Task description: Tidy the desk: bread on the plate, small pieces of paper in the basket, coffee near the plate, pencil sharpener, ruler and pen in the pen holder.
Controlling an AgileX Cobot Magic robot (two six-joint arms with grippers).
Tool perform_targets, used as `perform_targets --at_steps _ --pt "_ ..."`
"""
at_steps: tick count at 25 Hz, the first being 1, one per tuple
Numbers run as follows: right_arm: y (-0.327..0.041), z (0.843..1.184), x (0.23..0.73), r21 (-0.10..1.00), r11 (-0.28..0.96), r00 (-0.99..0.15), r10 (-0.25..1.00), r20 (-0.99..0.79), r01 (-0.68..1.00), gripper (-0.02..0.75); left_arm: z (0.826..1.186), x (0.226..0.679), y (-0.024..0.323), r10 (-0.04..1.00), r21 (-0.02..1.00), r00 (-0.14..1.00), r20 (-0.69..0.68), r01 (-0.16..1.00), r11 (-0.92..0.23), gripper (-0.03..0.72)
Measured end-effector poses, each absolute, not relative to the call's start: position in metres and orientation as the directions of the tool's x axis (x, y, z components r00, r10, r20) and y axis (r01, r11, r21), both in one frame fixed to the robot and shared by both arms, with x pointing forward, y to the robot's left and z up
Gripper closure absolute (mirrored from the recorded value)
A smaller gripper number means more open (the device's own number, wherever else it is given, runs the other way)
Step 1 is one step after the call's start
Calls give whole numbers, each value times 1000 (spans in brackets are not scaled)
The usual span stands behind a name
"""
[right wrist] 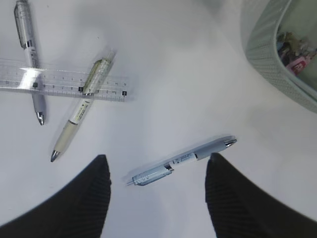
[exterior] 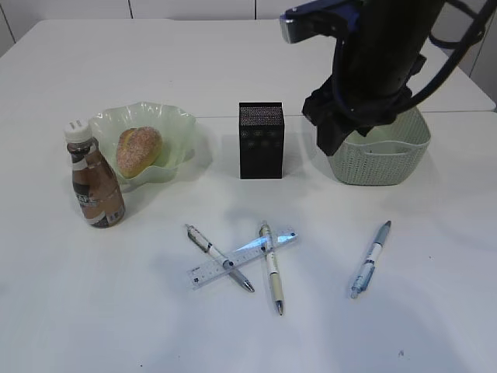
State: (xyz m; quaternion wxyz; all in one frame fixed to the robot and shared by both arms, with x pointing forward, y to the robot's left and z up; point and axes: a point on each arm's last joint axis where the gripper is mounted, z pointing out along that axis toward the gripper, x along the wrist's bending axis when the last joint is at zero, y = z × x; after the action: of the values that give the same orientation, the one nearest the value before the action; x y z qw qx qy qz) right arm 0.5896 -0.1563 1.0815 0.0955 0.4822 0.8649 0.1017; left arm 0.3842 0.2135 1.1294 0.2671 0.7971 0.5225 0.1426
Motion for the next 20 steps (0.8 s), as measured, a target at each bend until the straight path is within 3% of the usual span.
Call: perform_targets --at_steps 10,17,20 --pt "-179 1153 534 435 485 -498 862 -91 759 259 1131 386 213 908 593 415 -55 745 -305 448" --pt "-197 1151 490 421 465 -480 874 -78 779 260 1131 386 212 908 598 416 -56 742 -303 448" --pt "-206 1126 468 404 460 -474 878 -71 791 259 1132 387 213 909 608 416 -44 732 -306 448"
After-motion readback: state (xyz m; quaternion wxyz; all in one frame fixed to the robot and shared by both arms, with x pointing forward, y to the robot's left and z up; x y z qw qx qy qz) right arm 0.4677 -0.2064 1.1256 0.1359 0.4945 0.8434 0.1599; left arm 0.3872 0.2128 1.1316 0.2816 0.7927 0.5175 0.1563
